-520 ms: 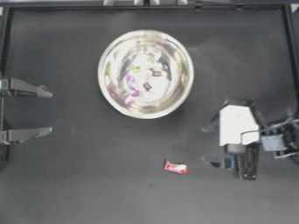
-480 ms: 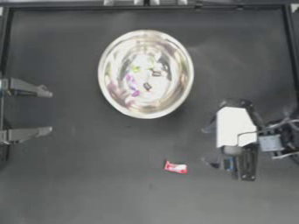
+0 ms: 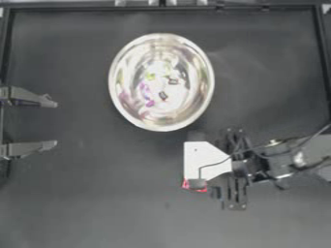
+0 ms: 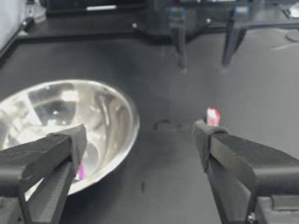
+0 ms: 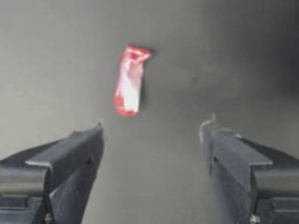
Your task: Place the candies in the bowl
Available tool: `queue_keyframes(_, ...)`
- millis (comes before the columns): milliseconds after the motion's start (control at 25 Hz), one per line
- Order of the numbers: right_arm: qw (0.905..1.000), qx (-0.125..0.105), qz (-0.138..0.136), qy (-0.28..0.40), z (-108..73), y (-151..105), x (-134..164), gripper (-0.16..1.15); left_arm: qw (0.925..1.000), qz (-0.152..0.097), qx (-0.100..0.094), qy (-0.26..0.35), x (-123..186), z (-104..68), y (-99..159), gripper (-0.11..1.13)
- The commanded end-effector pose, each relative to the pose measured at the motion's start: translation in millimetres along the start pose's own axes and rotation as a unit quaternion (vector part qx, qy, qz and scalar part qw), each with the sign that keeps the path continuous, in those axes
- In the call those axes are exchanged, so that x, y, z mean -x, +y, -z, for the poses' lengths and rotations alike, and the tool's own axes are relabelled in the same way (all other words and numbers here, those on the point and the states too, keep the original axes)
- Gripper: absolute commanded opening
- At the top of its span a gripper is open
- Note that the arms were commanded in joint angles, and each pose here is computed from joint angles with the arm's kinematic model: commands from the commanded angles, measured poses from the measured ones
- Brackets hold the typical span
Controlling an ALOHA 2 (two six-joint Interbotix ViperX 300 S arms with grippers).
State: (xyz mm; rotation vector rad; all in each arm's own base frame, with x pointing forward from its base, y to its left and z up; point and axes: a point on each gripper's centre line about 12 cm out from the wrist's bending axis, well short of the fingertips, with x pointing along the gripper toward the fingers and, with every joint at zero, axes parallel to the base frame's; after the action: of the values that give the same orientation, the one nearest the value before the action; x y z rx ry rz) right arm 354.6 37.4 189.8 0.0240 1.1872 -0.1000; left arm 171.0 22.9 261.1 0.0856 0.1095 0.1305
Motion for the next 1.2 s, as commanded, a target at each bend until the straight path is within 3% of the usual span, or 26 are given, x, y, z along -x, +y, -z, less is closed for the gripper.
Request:
queue_keyframes(40, 1.0, -0.005, 0.001, -0.007, -12.6, -1, -2, 0.95, 1.0, 0.0, -0.002, -0.002, -1, -3.0, 0, 1.02)
queue_keyframes(560, 0.9996, -0.023, -0.011, 0.015, -17.5, 9, -36, 0.95, 1.0, 0.0, -0.002, 0.002, -1, 0.9, 0, 1.02)
queue_keyframes(1200, 0.9989, -0.027, -0.022, 0.03, -15.6, 22, -62, 0.95, 1.0, 0.0, -0.002, 0.001, -1, 0.0, 0, 1.02)
